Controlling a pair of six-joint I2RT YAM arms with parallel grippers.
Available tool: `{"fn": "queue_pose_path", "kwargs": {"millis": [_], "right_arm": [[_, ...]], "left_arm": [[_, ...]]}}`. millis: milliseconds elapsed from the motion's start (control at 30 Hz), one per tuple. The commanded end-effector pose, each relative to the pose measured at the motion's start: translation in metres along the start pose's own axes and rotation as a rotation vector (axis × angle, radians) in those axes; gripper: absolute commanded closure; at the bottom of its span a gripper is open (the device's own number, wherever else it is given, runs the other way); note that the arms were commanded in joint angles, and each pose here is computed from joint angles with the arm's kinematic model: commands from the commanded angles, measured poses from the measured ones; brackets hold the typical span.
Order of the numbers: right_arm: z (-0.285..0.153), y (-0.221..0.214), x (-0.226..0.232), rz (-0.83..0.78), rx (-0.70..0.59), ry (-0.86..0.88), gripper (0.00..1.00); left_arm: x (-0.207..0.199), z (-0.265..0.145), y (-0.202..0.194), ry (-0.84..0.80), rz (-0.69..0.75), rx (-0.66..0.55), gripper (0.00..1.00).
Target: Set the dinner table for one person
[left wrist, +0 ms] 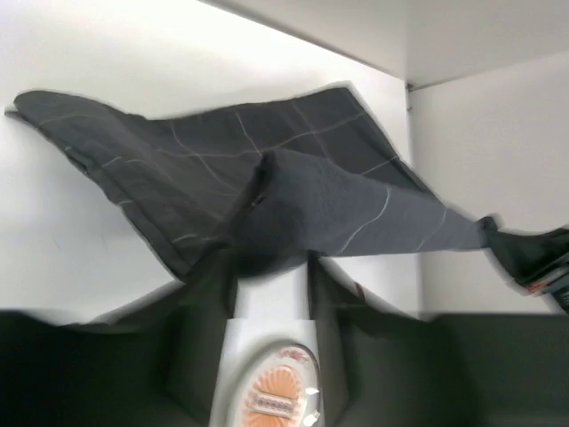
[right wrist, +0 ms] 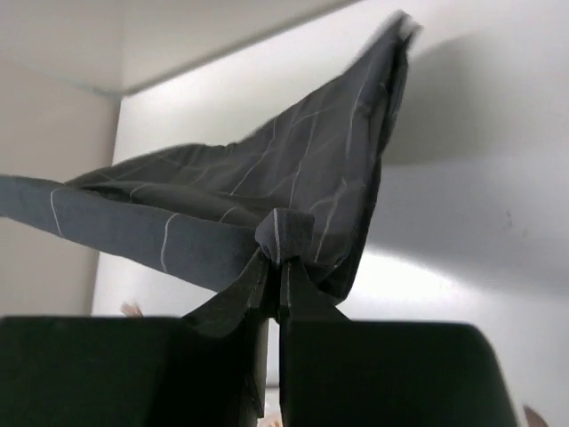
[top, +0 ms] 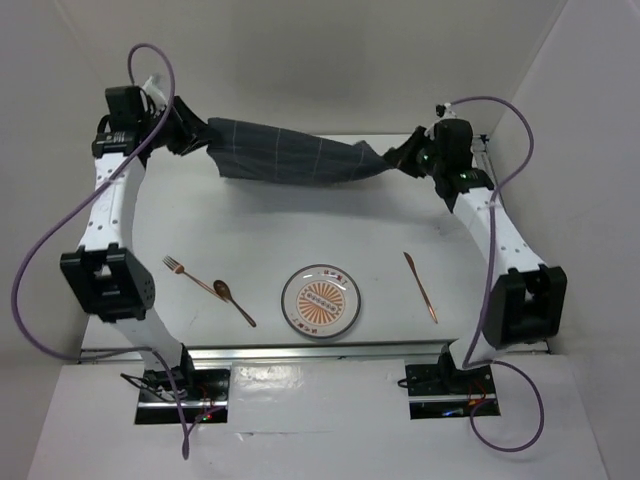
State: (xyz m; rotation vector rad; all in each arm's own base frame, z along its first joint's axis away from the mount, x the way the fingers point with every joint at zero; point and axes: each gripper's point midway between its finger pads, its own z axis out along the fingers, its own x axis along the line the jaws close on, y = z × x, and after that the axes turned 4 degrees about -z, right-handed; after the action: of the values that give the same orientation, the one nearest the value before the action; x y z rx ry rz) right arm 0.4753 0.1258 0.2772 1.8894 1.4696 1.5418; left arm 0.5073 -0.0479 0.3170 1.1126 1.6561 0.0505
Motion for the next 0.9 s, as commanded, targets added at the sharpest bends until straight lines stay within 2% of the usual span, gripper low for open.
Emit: {"fn": "queue_pose_path", "kwargs": {"millis": [0,33,67,133,167,233,267,300,333,400,433,467,500,567,600,633,667,733,767,833,867], "right_arm": [[-0.026,-0.007,0.006,-0.105,-0.119,0.097,0.90],[-0.024,-0.041,-0.004,-0.107,-0.051,0.087,0.68],[-0.024,-0.059,-0.010,-0.119,-0.005,0.074,0.42],[-0.028,-0.100,-0.025,-0.151,0.115,0.026,0.05],[-0.029,-0.124,-0.032,-0.158,0.176,-0.001,0.02],[-0.038,-0.139,-0.042,-0.162,0.209,-0.068,0.02],[-0.041,-0.142,-0.043,-0.168,0.210,-0.082,0.02],[-0.044,-0.141,-0.045,-0.170,0.199,-0.094,0.02],[-0.048,-0.131,-0.045,-0.178,0.161,-0.112,0.04],[-0.051,-0.118,-0.044,-0.184,0.125,-0.133,0.12],[-0.052,-0.111,-0.047,-0.187,0.104,-0.167,0.15],[-0.054,-0.108,-0.048,-0.188,0.106,-0.187,0.19],[-0.056,-0.094,-0.042,-0.191,0.077,-0.193,0.32],[-0.055,-0.093,-0.046,-0.191,0.096,-0.227,0.50],[-0.055,-0.088,-0.043,-0.180,0.096,-0.228,0.65],[-0.054,-0.100,-0.048,-0.163,0.151,-0.246,0.70],[-0.053,-0.105,-0.049,-0.149,0.182,-0.254,0.72],[-0.054,-0.119,-0.058,-0.103,0.258,-0.294,0.72],[-0.056,-0.138,-0.064,-0.054,0.341,-0.327,0.67],[-0.063,-0.164,-0.070,0.028,0.433,-0.343,0.58],[-0.064,-0.178,-0.075,0.057,0.477,-0.356,0.47]], "left_arm": [[0.027,-0.043,-0.015,0.085,-0.038,-0.100,0.41],[0.063,-0.040,-0.051,0.155,-0.118,-0.044,0.04],[0.076,-0.046,-0.062,0.196,-0.150,-0.046,0.00],[0.102,-0.064,-0.074,0.292,-0.200,-0.063,0.00],[0.114,-0.068,-0.080,0.340,-0.242,-0.055,0.00],[0.126,-0.082,-0.081,0.435,-0.267,-0.067,0.02],[0.127,-0.084,-0.076,0.450,-0.259,-0.087,0.07],[0.120,-0.085,-0.076,0.438,-0.246,-0.093,0.21],[0.111,-0.083,-0.071,0.411,-0.204,-0.113,0.31],[0.097,-0.080,-0.065,0.391,-0.183,-0.109,0.55],[0.093,-0.074,-0.069,0.397,-0.166,-0.084,0.78],[0.101,-0.066,-0.074,0.429,-0.169,-0.047,0.90],[0.101,-0.066,-0.080,0.457,-0.186,-0.005,0.99],[0.111,-0.053,-0.100,0.505,-0.186,0.076,1.00],[0.114,-0.051,-0.112,0.532,-0.197,0.119,1.00],[0.115,-0.046,-0.126,0.547,-0.193,0.161,0.93],[0.117,-0.047,-0.135,0.565,-0.193,0.183,0.68],[0.129,-0.045,-0.163,0.614,-0.226,0.257,0.41],[0.133,-0.044,-0.175,0.627,-0.240,0.282,0.31],[0.136,-0.046,-0.204,0.635,-0.270,0.327,0.26],[0.140,-0.048,-0.212,0.645,-0.284,0.336,0.26]]}}
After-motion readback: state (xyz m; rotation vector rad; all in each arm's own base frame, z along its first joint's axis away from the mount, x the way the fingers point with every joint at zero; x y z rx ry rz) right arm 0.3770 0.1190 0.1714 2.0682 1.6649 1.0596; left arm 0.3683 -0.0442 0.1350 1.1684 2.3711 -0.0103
